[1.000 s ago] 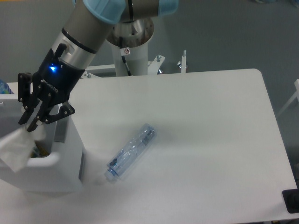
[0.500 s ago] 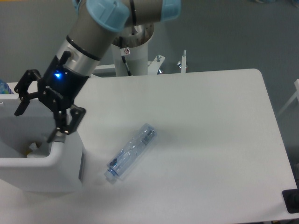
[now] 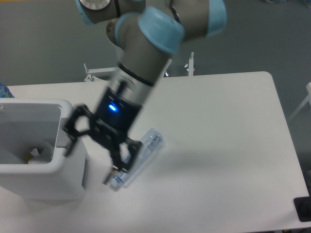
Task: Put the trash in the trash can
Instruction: 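Move the gripper back over the clear water bottle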
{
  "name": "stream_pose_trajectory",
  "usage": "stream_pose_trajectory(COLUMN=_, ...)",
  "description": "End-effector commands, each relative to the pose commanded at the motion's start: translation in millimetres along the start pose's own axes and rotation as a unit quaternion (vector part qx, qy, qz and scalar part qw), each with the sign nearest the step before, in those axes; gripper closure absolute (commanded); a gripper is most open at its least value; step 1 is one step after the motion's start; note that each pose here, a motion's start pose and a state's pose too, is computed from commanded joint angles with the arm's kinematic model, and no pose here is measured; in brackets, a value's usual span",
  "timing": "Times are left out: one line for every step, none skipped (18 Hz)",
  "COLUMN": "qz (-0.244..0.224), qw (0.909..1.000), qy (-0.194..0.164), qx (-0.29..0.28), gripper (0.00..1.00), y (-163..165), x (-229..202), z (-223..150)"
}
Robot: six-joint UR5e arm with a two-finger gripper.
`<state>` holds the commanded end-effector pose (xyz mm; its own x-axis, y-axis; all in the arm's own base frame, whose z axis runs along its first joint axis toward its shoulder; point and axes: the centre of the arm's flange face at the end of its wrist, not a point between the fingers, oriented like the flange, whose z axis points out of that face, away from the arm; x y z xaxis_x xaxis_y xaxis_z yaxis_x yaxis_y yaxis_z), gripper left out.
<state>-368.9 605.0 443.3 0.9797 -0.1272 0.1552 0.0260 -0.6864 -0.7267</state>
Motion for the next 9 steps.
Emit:
stream_pose_trajectory(qz=-0.011, qw=0.9999, qy=0.004, qx=-0.007, gripper=0.00, y=12, x=-6, z=7)
stream_pose_trajectory(qz=-0.018, qw=0.9997, qy=0.007, qx=-0.015, gripper=0.00, y=21, x=-7, z=13)
stream_pose_trajectory(qz=-0.025, qw=0.9993, qy=0.003, qx=-0.026, gripper=0.00, y=31, x=-10, z=16)
stream_pose_trajectory(qz=-0.029, qw=0.9988, qy=-0.005, qx=-0.038, gripper=0.00, y=41, x=-15, z=17)
stream_pose_trajectory(qz=-0.035, qw=0.9978, qy=-0.011, qx=-0.055, gripper=0.00, y=51, x=-16, z=22)
stream_pose_trajectory(qz=-0.044, qw=0.9959, qy=-0.015, qx=-0.078, gripper=0.00, y=61, x=-18, z=27)
stream_pose_trajectory(qz=-0.048, qw=0.9934, qy=-0.019, qx=-0.103, gripper=0.00, y=71, x=-20, z=32)
stream_pose_trajectory(qz=-0.047, qw=0.9910, qy=-0.024, qx=-0.123, gripper=0.00, y=77, x=-21, z=35)
stream_pose_trajectory(qz=-0.054, qw=0.9880, qy=-0.021, qx=-0.143, gripper=0.00, y=83, x=-19, z=42)
